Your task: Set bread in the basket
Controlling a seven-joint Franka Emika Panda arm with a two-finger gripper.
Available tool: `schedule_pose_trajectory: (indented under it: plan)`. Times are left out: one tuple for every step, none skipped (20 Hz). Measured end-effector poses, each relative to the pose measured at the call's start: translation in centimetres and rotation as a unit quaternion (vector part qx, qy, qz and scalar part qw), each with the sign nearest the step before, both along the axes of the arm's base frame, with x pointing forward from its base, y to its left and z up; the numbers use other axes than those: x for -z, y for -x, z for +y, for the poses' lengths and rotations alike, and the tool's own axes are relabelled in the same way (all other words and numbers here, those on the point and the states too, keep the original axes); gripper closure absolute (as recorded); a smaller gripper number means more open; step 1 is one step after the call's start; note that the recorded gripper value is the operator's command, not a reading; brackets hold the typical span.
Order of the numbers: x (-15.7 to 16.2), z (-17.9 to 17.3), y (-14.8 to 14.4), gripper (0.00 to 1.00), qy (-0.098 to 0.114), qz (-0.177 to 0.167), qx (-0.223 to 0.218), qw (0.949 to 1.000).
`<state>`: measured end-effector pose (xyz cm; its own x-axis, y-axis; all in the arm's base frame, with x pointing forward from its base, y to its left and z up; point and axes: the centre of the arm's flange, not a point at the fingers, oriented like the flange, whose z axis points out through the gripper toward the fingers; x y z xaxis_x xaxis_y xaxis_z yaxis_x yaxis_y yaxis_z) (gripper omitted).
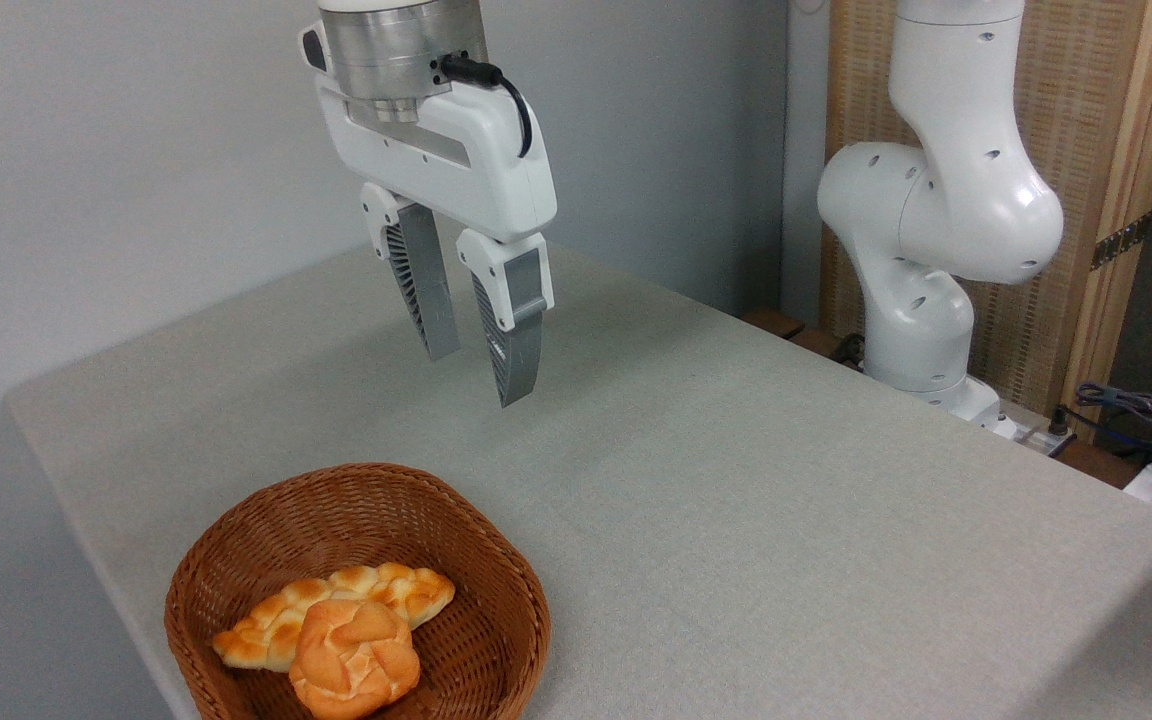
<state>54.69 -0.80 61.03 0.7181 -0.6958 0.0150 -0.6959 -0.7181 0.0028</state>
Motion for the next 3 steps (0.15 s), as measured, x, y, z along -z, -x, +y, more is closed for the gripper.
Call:
schedule_pose_trajectory:
  plan:
    - [0.00,-0.05,0.00,0.00,0.000,0.000,0.000,1.0000]
    - [0.00,-0.10,0.00,0.00,0.000,0.000,0.001,1.0000]
    - [0.00,-0.14,0.00,0.00,0.000,0.000,0.001,1.0000]
